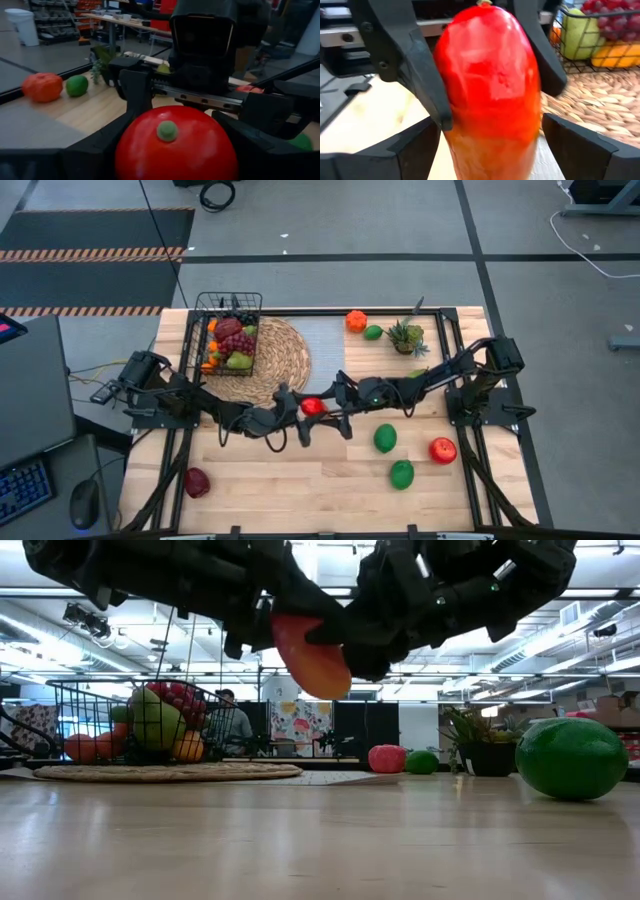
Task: Build produce basket
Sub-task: Put the red mango into the wire basket
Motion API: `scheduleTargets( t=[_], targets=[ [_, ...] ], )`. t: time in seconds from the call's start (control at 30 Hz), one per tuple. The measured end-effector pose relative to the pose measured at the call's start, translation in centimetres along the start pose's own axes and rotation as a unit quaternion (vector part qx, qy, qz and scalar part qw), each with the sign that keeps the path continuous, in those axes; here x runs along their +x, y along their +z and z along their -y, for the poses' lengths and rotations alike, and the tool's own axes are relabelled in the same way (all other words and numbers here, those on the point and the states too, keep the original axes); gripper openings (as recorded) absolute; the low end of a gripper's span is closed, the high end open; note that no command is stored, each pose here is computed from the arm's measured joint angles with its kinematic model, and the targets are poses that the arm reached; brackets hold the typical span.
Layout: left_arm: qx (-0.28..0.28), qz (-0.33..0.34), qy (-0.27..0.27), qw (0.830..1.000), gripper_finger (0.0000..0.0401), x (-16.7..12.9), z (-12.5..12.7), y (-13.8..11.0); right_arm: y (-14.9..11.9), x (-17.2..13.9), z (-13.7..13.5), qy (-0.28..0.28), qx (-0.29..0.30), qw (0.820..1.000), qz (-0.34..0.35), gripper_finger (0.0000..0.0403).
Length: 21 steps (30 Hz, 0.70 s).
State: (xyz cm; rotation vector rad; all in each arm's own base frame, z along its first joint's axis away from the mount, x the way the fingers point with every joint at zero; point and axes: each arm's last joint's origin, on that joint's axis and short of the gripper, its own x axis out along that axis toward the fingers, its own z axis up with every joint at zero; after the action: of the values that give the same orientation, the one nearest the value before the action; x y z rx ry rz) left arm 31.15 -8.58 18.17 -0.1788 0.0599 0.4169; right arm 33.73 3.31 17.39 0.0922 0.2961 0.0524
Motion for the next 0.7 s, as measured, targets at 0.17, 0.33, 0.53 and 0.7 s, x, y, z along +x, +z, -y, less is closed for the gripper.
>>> scheduleTargets(
  t=[0.17,0.33,0.53,0.7],
  targets=[
    [0.015,-0.01,0.029,0.999,0.025,0.0,-0.3,-0.3,0.0,-0.2,0.7,-0.012,0.002,1.0,-0.014,0.036],
    [0.032,-0.02,0.078,0.996,0.025,-0.4,-0.8,-0.1,0.8,-1.2,1.5,-0.027,0.006,0.999,-0.029,0.0365],
    [0.045,-0.013,0.149,0.988,0.025,-1.1,-1.9,1.5,1.9,-2.9,2.5,-0.06,0.021,0.997,-0.053,0.0365],
    [0.048,-0.01,0.191,0.98,0.025,-1.2,-3.9,3.8,2.3,-3.8,2.7,-0.071,0.025,0.995,-0.069,0.0365]
  ],
)
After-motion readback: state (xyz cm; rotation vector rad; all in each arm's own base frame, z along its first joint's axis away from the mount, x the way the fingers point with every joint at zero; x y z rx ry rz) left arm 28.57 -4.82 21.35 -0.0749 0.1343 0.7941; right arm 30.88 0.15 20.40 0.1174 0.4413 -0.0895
